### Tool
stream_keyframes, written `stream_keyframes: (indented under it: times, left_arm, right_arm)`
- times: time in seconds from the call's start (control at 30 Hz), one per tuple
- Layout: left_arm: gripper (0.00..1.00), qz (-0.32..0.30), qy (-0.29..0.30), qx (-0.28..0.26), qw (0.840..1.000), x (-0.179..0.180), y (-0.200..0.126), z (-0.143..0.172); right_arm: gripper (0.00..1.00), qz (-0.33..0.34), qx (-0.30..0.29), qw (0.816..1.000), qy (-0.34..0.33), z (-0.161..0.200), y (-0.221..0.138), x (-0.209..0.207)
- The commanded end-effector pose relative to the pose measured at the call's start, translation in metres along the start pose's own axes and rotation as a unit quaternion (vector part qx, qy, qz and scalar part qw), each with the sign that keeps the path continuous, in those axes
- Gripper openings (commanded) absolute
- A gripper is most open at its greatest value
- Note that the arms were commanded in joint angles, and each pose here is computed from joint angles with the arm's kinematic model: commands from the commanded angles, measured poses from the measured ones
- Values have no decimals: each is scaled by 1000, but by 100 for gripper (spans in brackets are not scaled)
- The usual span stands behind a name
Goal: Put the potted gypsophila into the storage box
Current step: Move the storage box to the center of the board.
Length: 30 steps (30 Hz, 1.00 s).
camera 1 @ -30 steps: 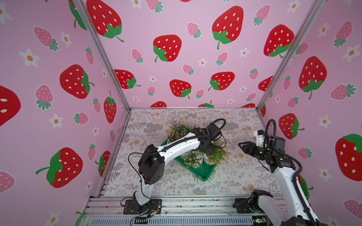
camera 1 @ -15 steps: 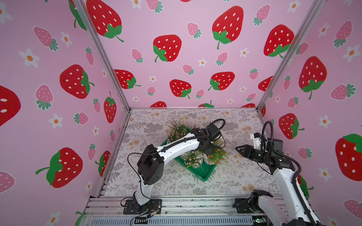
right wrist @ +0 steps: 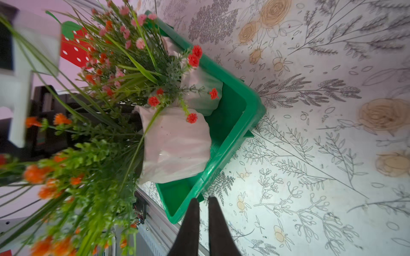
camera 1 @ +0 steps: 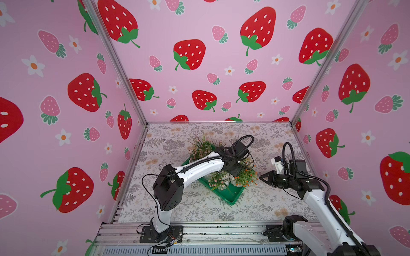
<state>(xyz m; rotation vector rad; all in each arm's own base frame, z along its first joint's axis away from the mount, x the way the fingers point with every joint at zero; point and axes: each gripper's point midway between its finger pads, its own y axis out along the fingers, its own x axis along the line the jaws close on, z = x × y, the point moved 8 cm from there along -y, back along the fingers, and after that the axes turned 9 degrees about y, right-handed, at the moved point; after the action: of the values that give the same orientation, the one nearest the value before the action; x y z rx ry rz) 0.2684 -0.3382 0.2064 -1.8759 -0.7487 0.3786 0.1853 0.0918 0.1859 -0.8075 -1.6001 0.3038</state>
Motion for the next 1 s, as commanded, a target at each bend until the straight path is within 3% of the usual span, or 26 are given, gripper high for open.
stream_keyframes:
  times: [0.0, 0.17, 0.97]
  left_arm:
    - [0, -106, -27, -16, 994, 43, -8, -2]
    - [0, -109, -29, -17, 993, 44, -9, 0]
    - [0, -95, -31, -11, 995, 41, 0, 4]
  right_arm:
    - [7, -2, 14, 1000, -5, 1, 13, 2]
    - [0, -12, 29, 999, 2, 3, 30, 2]
    - [0, -32, 55, 997, 35, -1, 85, -5]
